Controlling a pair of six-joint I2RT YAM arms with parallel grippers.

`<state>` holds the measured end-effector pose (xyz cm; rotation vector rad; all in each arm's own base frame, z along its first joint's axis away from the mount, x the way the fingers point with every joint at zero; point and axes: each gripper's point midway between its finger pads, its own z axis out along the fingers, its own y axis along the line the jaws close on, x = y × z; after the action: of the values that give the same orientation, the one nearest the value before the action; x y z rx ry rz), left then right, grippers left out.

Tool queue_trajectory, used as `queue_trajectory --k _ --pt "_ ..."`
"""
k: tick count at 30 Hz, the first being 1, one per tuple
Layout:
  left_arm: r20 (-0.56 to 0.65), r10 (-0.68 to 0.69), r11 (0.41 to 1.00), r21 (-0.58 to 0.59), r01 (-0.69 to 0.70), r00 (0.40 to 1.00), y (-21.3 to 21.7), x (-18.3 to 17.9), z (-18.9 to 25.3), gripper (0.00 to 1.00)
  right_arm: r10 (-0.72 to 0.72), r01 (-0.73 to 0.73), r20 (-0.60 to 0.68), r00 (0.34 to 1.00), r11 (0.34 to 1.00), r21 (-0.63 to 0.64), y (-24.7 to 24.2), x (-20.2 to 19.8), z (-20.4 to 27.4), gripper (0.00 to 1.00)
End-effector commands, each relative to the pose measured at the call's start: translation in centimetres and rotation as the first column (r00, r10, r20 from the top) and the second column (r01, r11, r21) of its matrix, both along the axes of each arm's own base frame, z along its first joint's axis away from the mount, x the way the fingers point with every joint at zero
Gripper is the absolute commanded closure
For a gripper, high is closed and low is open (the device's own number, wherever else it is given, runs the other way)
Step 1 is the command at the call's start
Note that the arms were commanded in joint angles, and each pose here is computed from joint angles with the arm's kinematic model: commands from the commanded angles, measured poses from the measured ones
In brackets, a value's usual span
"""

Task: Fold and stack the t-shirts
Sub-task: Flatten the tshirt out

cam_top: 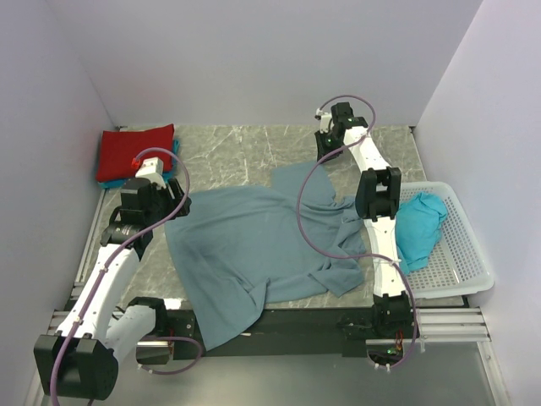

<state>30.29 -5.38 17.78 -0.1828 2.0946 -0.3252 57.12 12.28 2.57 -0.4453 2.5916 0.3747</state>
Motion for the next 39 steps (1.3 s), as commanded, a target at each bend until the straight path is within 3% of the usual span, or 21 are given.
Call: queue_trajectory --k 1,6,13,16,20,24,30,39 --pt "0.053 0.001 1.000 0.013 -0.002 0.999 0.2 0.7 1.7 0.33 0.025 -0.025 -0.001 1.000 1.000 -0.001 0.6 -0.3 0.4 0.80" --pt "0.059 0.019 1.000 0.002 -0.019 0.998 0.3 0.9 1.6 0.33 0.022 -0.022 0.014 1.000 1.000 -0.008 0.5 -0.2 0.6 1.00" --pt "-0.020 0.216 0.972 -0.086 -0.217 0.976 5.2 2.4 -0.4 0.35 0.019 -0.018 0.119 0.993 1.000 -0.008 -0.2 0.5 4.9 1.00" --pt "-0.085 0.274 0.942 -0.175 -0.285 0.958 7.9 3.6 -2.2 0.44 0.028 -0.031 0.153 0.988 0.999 0.018 0.0 0.3 6.7 1.00" --pt "-0.181 0.328 0.917 -0.175 -0.359 0.927 11.5 5.5 -4.9 0.52 0.056 -0.069 0.132 0.990 0.993 0.094 1.4 -0.4 7.6 1.00" --pt "-0.258 0.284 0.926 -0.176 -0.334 0.924 12.3 8.2 -8.1 0.54 0.069 -0.083 0.122 0.990 0.990 0.116 2.1 -0.9 7.9 1.00" --pt "-0.273 0.219 0.946 -0.174 -0.272 0.937 12.0 10.9 -10.1 0.53 0.079 -0.094 0.117 0.990 0.987 0.132 2.4 -1.7 8.3 1.00" --pt "-0.386 0.158 0.972 -0.102 -0.213 0.909 10.3 11.9 -14.2 0.55 0.086 -0.103 0.113 0.990 0.983 0.154 2.8 -1.7 8.4 1.00"
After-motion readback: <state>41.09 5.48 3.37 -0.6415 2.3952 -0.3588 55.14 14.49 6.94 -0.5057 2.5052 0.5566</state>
